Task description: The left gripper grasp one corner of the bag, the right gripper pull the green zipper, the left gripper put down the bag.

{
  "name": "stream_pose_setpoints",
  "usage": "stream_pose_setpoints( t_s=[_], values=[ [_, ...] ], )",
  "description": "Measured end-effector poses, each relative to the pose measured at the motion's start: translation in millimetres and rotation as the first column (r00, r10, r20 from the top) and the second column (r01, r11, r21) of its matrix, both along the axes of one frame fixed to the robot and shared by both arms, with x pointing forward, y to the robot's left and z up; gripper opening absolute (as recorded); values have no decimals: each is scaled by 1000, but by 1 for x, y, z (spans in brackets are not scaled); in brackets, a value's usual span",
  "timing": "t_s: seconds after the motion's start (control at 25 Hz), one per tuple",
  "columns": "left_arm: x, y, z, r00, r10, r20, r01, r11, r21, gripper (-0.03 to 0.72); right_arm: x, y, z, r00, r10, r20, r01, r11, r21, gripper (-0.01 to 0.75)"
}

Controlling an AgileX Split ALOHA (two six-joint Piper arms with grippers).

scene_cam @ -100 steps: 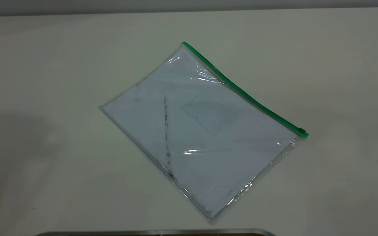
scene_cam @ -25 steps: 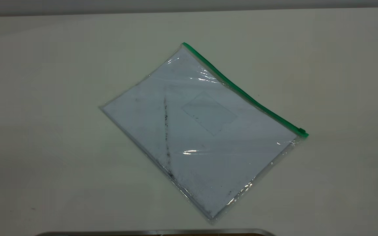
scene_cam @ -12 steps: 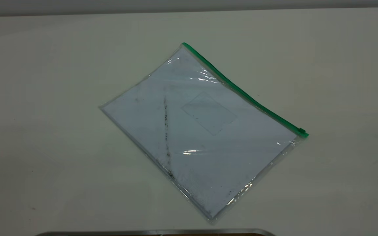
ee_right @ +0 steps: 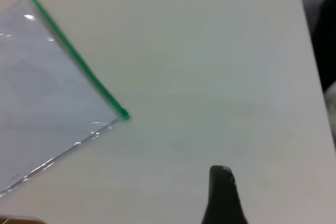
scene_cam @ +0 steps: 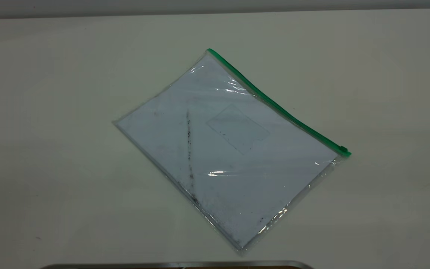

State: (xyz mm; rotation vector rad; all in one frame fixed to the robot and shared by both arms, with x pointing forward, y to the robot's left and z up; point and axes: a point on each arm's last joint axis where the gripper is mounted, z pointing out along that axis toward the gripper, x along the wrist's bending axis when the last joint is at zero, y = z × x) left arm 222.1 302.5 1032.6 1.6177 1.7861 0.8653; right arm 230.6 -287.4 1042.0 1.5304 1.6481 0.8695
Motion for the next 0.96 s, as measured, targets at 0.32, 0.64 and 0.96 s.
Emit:
stream_pose_setpoints(
  t_s=[0.32,0.64,0.96],
  values=[
    [0,0,0,1000,0,-1,0,1000,0,580,0,-3,0,999,-48,-1,48,999,16,563],
    [0,0,0,1000,0,-1,0,1000,0,580,0,-3,0,999,-48,0,48,999,16,563],
    [0,0,0,1000,0,-1,0,1000,0,580,0,-3,0,999,-49,0,49,999,19,563]
  ],
)
